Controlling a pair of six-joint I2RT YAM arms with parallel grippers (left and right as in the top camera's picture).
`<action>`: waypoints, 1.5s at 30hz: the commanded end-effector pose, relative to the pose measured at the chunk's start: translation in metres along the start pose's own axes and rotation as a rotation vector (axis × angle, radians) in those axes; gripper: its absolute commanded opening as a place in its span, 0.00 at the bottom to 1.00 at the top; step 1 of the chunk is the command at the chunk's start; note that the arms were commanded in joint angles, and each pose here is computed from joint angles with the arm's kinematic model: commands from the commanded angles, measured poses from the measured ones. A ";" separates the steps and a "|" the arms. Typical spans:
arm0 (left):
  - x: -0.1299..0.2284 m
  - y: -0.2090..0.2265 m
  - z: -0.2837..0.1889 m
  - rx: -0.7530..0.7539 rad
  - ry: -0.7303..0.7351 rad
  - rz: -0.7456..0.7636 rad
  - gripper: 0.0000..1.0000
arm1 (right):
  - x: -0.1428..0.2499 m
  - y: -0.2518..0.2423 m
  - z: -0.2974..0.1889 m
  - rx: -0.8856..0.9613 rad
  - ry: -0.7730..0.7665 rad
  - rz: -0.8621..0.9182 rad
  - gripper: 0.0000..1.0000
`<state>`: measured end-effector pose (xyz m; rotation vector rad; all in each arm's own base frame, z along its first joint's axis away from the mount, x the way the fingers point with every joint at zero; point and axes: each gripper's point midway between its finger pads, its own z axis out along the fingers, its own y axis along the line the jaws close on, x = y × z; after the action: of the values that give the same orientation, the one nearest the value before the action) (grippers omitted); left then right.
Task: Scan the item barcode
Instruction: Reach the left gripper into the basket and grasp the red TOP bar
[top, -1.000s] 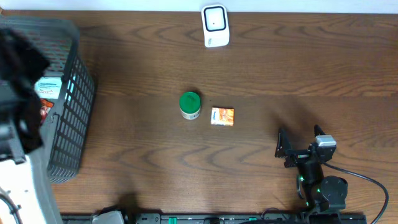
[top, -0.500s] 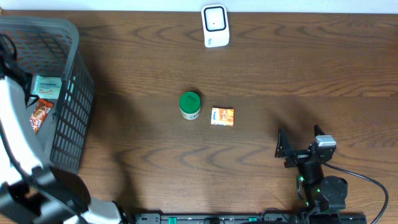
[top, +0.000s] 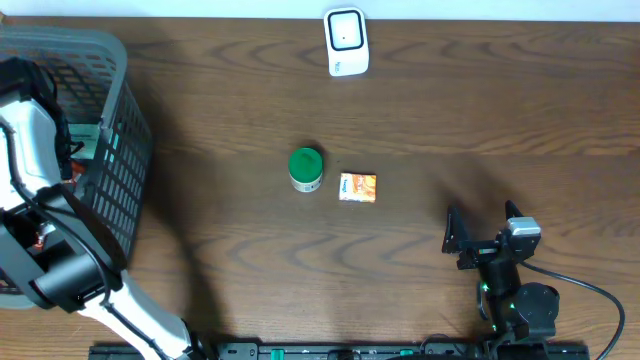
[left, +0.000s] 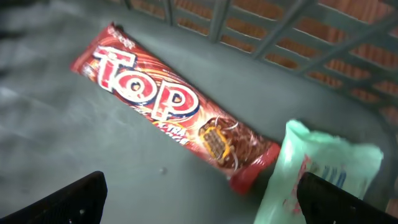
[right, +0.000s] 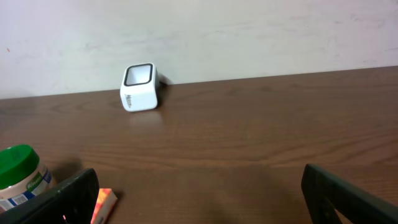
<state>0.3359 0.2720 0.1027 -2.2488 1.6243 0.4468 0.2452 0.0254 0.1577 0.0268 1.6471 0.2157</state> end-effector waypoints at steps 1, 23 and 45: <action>0.002 -0.003 0.016 -0.010 -0.005 -0.110 0.98 | 0.001 0.001 0.000 -0.003 0.004 0.011 0.99; 0.014 0.001 0.089 -0.106 0.004 -0.162 0.93 | 0.001 0.001 0.000 -0.003 0.004 0.011 0.99; 0.009 -0.001 -0.022 0.121 0.239 0.130 0.08 | 0.001 0.001 0.000 -0.003 0.004 0.011 0.99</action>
<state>0.3295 0.2623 0.0525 -2.3398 1.8688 0.2834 0.2452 0.0254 0.1577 0.0272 1.6475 0.2160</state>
